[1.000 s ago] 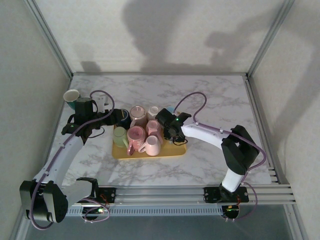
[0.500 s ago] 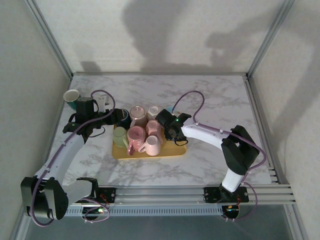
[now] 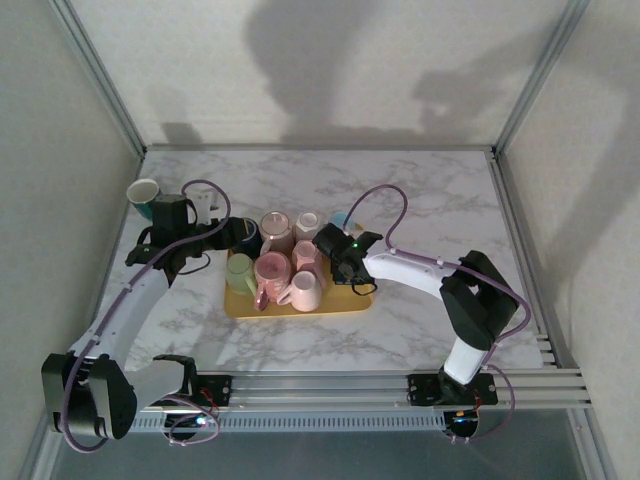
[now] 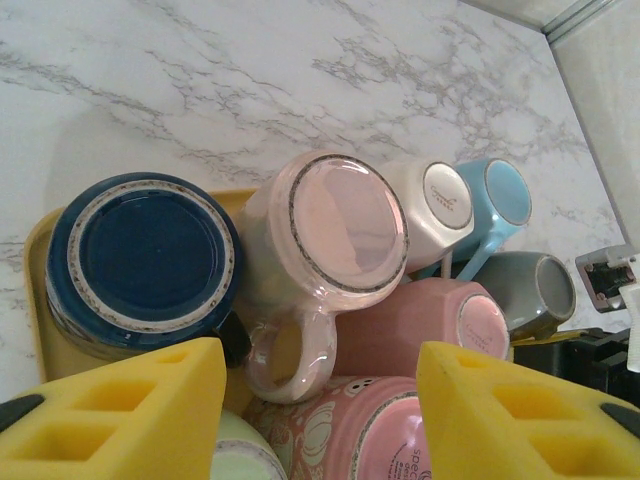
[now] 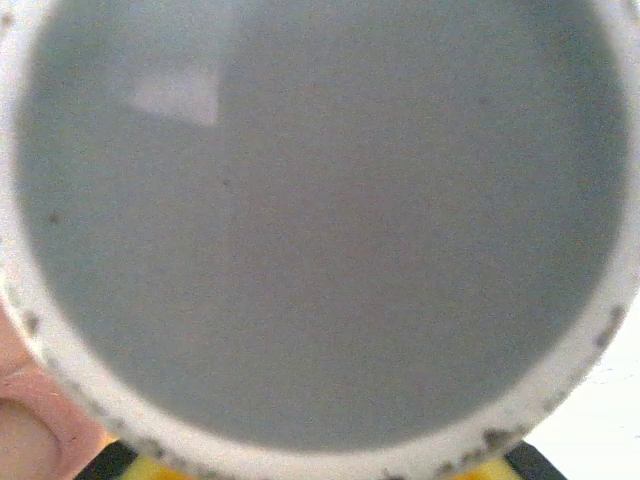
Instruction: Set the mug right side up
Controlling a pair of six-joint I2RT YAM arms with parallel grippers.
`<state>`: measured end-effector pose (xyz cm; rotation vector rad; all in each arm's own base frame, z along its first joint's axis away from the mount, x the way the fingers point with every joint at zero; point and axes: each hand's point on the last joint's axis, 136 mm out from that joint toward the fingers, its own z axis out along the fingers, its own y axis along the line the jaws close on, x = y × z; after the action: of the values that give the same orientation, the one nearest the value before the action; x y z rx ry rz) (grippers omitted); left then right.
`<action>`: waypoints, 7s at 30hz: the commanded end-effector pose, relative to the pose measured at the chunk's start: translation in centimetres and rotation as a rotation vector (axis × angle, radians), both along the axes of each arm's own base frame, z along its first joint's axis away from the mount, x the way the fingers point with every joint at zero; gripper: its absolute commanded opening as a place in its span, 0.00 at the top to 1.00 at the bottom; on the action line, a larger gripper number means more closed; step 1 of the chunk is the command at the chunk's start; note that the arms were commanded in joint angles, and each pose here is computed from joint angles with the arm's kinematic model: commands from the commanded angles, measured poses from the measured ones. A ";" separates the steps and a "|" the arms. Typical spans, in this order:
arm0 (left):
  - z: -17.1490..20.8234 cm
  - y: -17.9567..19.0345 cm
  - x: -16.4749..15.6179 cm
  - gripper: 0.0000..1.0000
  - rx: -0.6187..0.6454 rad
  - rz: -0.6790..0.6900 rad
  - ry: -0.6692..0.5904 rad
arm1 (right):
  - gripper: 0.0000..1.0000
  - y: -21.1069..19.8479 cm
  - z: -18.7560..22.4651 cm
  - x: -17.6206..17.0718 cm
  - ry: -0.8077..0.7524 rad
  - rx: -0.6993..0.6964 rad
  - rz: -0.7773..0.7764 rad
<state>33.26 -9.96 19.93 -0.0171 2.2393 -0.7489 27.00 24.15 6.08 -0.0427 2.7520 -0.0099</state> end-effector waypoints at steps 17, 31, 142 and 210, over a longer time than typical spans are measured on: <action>5.0 -1.4 0.3 0.47 -0.188 0.019 -0.045 | 1.00 -0.2 10.1 -2.2 -0.107 0.152 0.174; 12.9 -5.8 -2.4 0.41 -0.562 -0.142 -0.176 | 1.00 2.3 26.9 -2.3 -0.353 0.584 0.422; 13.8 2.5 5.8 1.00 0.167 0.530 -0.227 | 0.35 -4.3 24.6 3.1 -0.254 0.541 0.359; -8.5 16.5 17.1 0.47 0.464 0.741 0.176 | 0.33 -2.6 20.3 7.2 -0.154 0.555 0.267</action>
<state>50.86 5.57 8.31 -0.6435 2.3527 0.1626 34.54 22.47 25.16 -0.2662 2.5050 0.8210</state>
